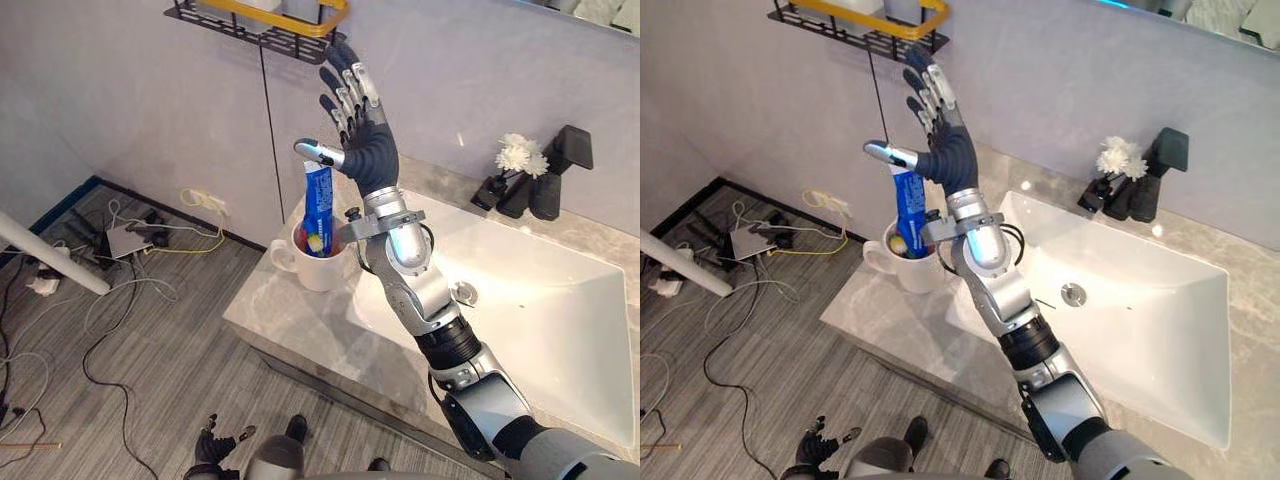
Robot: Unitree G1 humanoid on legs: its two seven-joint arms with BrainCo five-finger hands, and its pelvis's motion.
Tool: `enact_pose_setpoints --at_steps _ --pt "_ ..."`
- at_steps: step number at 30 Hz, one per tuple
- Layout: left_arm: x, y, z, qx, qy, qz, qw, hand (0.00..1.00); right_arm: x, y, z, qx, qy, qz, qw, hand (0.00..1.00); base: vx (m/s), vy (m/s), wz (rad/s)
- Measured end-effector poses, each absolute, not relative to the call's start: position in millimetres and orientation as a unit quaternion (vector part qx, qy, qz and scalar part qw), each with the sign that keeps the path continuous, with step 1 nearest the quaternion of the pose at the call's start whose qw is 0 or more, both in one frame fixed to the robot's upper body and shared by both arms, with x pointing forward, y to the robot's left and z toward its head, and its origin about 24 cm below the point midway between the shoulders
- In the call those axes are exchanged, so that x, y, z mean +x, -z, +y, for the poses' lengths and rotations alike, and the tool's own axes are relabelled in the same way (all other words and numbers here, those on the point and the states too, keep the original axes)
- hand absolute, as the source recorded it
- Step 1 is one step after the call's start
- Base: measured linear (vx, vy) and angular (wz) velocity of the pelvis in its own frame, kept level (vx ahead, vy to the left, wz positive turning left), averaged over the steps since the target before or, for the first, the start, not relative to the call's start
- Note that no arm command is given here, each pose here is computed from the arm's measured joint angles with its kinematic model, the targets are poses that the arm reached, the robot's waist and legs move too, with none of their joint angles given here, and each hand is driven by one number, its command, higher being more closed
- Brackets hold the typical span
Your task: Organize washtable
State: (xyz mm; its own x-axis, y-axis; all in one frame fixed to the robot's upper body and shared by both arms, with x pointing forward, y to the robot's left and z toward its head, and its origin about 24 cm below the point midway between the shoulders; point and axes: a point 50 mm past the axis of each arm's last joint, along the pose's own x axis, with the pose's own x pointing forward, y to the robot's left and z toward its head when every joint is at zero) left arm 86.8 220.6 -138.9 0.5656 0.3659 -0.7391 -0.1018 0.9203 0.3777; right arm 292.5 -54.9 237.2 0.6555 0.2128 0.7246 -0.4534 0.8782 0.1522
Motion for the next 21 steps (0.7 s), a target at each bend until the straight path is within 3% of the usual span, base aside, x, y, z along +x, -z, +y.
enact_pose_setpoints --at_steps 10,17,21 --pt "78.8 141.9 226.0 0.138 -0.155 0.465 0.861 0.0 259.0 -273.3 -110.4 0.2 -0.124 -0.494 0.837 0.0 -0.01 0.009 -0.05" --pt "73.0 144.3 227.1 0.125 -0.17 0.476 0.854 0.0 214.2 -285.9 -197.7 0.153 0.034 -0.608 0.778 0.0 0.0 0.002 -0.02" --pt "72.1 145.2 224.5 0.116 -0.173 0.477 0.854 0.0 169.9 -286.0 -257.4 0.085 0.178 -0.664 0.722 0.0 -0.03 0.004 -0.06"
